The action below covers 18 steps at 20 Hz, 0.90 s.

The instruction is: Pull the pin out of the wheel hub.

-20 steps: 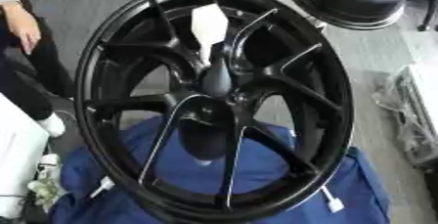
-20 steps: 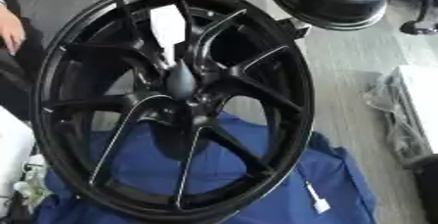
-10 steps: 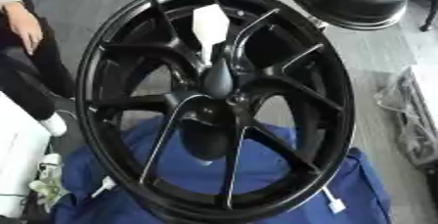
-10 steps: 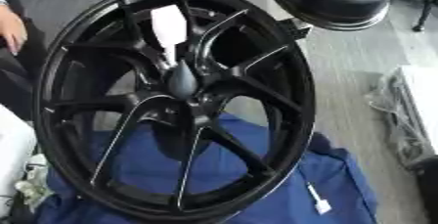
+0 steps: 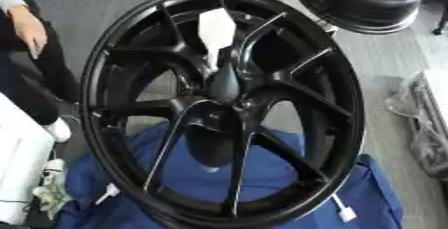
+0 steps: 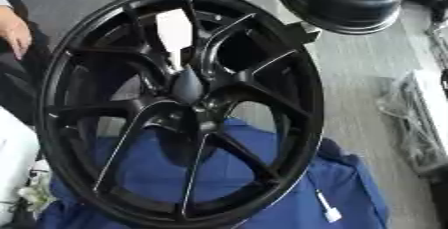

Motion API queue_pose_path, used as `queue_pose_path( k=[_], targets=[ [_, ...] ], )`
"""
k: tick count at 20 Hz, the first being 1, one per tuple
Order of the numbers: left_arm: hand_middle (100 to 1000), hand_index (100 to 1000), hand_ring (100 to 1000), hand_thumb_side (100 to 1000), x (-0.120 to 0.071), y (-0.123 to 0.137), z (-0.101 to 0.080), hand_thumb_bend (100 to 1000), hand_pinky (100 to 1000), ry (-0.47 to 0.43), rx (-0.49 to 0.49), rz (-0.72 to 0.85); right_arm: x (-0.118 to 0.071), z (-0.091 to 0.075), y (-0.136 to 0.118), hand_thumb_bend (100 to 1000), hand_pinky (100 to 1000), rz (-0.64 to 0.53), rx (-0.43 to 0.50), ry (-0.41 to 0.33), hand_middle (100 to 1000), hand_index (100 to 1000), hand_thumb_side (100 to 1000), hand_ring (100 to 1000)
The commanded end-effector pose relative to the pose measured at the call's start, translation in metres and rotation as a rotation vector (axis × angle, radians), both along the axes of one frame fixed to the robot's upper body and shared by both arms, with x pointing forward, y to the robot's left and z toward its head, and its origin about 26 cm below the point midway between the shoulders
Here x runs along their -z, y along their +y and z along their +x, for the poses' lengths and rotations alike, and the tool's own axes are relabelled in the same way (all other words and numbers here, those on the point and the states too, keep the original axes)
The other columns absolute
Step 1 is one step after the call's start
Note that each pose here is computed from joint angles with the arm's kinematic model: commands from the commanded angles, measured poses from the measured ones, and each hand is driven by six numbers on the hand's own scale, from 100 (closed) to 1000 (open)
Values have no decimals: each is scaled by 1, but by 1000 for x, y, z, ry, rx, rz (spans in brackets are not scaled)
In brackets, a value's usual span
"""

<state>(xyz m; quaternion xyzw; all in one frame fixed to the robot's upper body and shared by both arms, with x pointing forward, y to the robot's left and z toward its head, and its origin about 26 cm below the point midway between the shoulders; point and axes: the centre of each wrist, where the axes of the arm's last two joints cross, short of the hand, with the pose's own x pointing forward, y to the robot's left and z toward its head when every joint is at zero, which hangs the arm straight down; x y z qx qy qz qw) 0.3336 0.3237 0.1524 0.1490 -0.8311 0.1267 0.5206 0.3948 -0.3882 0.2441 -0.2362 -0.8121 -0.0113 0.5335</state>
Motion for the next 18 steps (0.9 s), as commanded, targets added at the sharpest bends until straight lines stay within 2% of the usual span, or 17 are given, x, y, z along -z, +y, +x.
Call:
queue_pose_path(
  k=[1,11,18],
  targets=[
    [711,714,808,901,-9,0,0,200,703,-29,5,10,-7,0,12,416,805,79,1,-81,713,762,334,661],
    [714,715,810,900,-13,-2,1,197,704,-43,11,17,28,7,38,417,818,236,-26,-38,735,785,370,680],
    [714,715,810,900,-14,-3,1,195,704,-48,9,20,45,7,43,423,815,274,-17,-24,734,783,373,678]
  ],
)
